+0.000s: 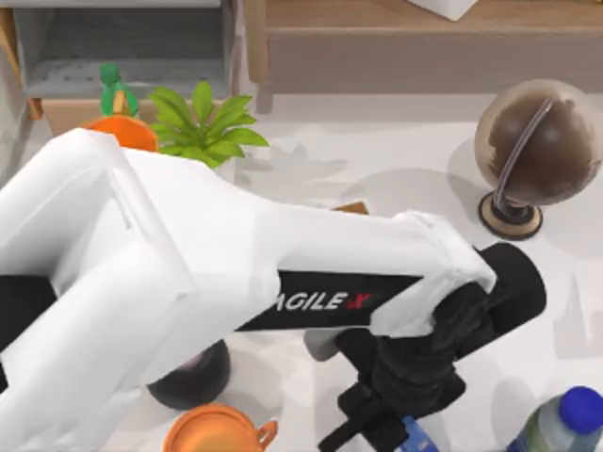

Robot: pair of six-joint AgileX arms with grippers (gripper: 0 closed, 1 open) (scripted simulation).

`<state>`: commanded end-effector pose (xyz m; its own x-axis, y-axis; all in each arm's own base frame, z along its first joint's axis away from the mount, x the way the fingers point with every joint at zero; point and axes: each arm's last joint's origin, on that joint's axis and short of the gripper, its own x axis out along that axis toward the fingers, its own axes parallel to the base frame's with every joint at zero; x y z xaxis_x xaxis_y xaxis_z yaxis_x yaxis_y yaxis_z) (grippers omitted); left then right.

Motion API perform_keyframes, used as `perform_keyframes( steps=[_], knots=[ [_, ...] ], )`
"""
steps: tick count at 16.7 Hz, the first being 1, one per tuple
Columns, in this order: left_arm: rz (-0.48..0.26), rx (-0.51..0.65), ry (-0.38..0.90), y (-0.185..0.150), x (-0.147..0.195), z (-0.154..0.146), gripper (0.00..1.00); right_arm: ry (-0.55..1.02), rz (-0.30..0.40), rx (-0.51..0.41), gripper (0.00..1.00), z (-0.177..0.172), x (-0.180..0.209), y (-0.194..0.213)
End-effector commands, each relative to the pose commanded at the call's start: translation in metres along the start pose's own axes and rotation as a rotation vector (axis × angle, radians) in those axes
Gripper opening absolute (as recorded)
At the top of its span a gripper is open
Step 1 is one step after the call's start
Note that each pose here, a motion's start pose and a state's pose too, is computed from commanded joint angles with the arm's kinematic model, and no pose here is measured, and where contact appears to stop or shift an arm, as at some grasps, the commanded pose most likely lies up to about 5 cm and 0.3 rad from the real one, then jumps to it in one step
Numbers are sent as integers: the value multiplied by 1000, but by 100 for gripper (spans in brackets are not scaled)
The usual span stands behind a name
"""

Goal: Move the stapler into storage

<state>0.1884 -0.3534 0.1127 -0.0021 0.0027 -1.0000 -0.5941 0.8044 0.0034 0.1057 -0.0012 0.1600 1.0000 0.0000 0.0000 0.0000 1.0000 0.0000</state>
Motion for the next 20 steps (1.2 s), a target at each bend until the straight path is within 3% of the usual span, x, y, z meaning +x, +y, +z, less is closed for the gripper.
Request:
perform_keyframes(
  steps=[8,15,20],
  knots=[
    [-3,-2,0,0,-1,1,0,0,0,0,100,0,0,0],
    [0,-2,-1,0,-29,0,0,0,0,0,100,0,0,0],
    [2,-1,-1,0,-29,1,0,0,0,0,100,0,0,0]
  ],
)
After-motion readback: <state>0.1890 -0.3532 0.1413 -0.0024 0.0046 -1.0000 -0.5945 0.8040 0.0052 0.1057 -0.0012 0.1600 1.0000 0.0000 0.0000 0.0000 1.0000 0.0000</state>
